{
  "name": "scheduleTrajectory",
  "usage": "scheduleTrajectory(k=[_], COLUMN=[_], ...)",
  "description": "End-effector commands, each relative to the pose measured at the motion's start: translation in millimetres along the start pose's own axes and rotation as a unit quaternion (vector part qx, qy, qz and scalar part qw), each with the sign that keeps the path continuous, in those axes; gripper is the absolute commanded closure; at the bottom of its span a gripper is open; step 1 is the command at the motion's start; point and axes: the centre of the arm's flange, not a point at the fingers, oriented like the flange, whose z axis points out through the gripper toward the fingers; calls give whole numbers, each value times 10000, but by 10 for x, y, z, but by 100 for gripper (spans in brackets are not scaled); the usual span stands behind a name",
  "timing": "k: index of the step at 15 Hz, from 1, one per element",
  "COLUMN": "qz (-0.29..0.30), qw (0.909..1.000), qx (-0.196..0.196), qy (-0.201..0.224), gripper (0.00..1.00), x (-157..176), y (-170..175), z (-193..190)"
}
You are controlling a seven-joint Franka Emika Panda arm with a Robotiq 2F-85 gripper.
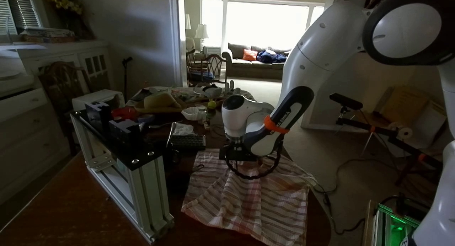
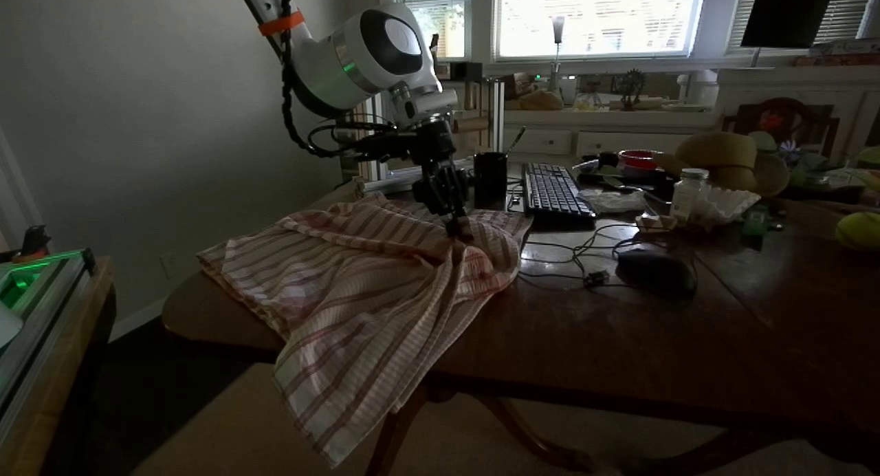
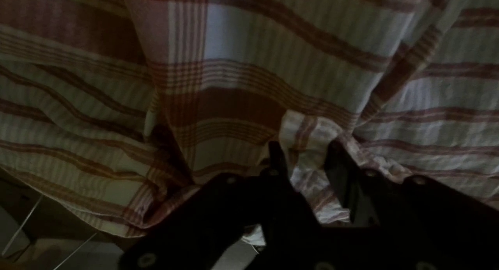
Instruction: Unfold the cloth
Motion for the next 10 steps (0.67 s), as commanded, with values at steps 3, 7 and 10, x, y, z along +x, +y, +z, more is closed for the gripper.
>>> scheduleTrajectory(k=[3,7,10], qz=[139,286,485], qw=[9998,9991,9969], qx=[75,299,621], qy=[94,64,62], gripper=[100,99,99], x=[-27,148,388], y=[-124,-291,-565], z=[20,-230,-449])
